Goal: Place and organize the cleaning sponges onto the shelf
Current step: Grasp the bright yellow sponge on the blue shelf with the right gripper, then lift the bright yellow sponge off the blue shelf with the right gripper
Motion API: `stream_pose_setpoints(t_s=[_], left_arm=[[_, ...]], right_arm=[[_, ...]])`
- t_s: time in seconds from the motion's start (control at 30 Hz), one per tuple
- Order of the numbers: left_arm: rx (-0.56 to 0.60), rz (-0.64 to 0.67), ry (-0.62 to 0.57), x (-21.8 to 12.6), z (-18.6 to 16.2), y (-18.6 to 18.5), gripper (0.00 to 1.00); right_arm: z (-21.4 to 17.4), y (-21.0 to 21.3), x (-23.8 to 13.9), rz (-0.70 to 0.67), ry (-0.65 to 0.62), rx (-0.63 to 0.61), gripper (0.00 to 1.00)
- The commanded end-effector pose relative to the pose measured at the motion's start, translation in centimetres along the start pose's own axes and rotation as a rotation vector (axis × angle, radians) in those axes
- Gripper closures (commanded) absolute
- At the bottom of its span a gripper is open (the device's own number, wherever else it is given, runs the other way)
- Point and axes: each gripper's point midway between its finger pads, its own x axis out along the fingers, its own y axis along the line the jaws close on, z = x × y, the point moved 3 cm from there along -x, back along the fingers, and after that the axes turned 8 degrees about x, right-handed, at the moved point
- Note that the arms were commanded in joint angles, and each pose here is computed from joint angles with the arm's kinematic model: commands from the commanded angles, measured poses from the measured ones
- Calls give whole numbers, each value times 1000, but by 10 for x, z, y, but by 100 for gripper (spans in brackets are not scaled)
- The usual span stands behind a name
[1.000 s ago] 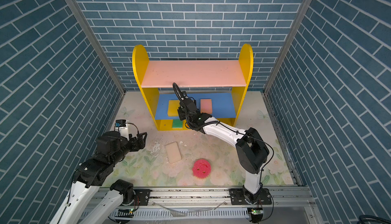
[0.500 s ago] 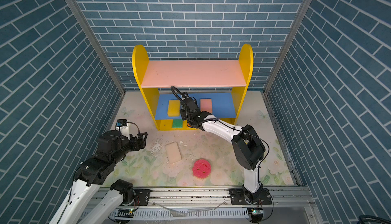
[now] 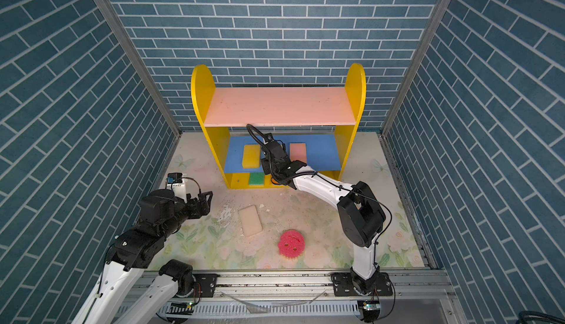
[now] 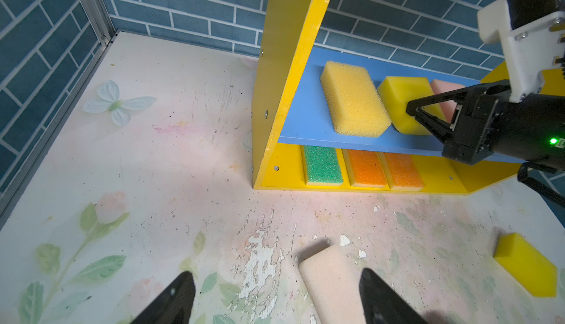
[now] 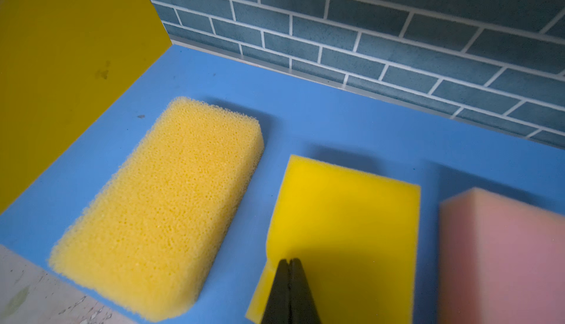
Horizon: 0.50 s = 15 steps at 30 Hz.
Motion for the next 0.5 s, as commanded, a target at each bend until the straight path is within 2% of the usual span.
stream_pose_setpoints(t_s=[0.0,0.47], left_arm=[[-12,0,-10,-3,2,1,14],[-16,-24,-15,1,6,-4,14]], right_arm=[[17,-10,-28,-19,-25,51,100],[19,1,-86,100,-30,166,100]])
